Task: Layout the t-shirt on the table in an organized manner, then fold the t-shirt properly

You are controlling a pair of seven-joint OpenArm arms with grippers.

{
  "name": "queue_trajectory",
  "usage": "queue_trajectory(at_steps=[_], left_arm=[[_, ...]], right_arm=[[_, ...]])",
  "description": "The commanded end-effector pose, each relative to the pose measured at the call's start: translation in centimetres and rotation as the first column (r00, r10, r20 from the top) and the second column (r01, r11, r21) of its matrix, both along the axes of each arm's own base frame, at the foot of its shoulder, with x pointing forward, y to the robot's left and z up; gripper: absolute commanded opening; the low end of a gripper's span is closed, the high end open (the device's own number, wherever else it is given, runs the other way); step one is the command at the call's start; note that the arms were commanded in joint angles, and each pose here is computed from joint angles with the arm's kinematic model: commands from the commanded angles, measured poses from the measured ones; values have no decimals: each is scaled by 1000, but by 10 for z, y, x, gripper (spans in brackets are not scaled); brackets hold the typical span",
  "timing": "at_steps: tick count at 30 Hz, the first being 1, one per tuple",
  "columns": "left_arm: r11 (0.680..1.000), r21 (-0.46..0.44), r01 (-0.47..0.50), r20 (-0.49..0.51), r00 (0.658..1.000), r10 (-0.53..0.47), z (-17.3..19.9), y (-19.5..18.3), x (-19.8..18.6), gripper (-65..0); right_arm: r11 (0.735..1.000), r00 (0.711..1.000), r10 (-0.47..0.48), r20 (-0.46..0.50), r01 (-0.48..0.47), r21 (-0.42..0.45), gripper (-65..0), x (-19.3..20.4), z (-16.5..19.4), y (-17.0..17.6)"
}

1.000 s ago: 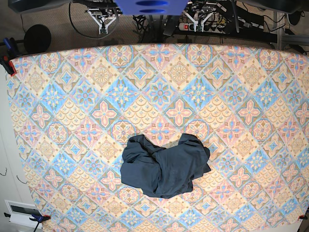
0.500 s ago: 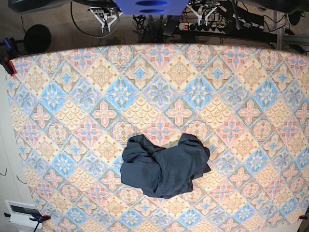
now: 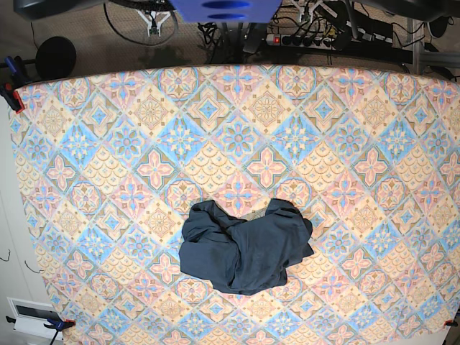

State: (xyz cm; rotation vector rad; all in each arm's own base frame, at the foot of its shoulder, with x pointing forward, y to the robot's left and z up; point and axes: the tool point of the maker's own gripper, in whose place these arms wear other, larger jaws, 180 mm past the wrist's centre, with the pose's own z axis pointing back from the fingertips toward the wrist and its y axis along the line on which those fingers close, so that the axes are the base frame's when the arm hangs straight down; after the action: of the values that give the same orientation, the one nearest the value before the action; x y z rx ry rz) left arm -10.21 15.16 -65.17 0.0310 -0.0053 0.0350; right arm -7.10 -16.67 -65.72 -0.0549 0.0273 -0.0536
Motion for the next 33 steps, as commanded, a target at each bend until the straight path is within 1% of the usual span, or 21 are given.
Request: queue_trajectory(at_steps=[1,4,6,8,10,12,20,24,26,30,33], left_arm=[[1000,10,2,-9,1000,-2,2,5,-7,-650],[1000,24,8,-25,1000,-8,4,15,-19,-650],[1000,27,12,14,1000,-13,5,17,-7,-650],[999,32,20,27,999,-21,11,21,-14,-650],[998,49,37,66,997,-40,17,32,-9,-650],[998,52,42,76,996,-46,22,35,-14,-650],[996,70,48,49,997,-51,33,49,-42,-650],[998,64,0,102,995,-6,42,46,-34,-650],[998,68,0,148,989,-10,50,51,-23,-650],[998,64,2,194,981,-14,62,51,-16,-650],[998,61,6,218,976,-19,71,49,-14,-650]], right_arm=[[1000,1000,6,12,-5,-30,-650,-1,2,-16],[999,1000,10,20,-10,-39,-650,-7,5,-21],[999,1000,12,12,-11,-41,-650,-14,7,-23],[999,1000,13,6,-13,-44,-650,-19,8,-25],[997,999,27,19,-26,-75,-650,-17,11,-45],[995,999,38,33,-35,-90,-650,-16,15,-55],[992,997,60,55,-54,-111,-650,-24,25,-67],[992,995,71,71,-63,-113,-650,-29,30,-67],[991,993,78,88,-67,-115,-650,-28,34,-67],[989,989,93,113,-79,-124,-650,-24,40,-72],[987,988,70,136,-48,-155,-650,-23,48,-86]])
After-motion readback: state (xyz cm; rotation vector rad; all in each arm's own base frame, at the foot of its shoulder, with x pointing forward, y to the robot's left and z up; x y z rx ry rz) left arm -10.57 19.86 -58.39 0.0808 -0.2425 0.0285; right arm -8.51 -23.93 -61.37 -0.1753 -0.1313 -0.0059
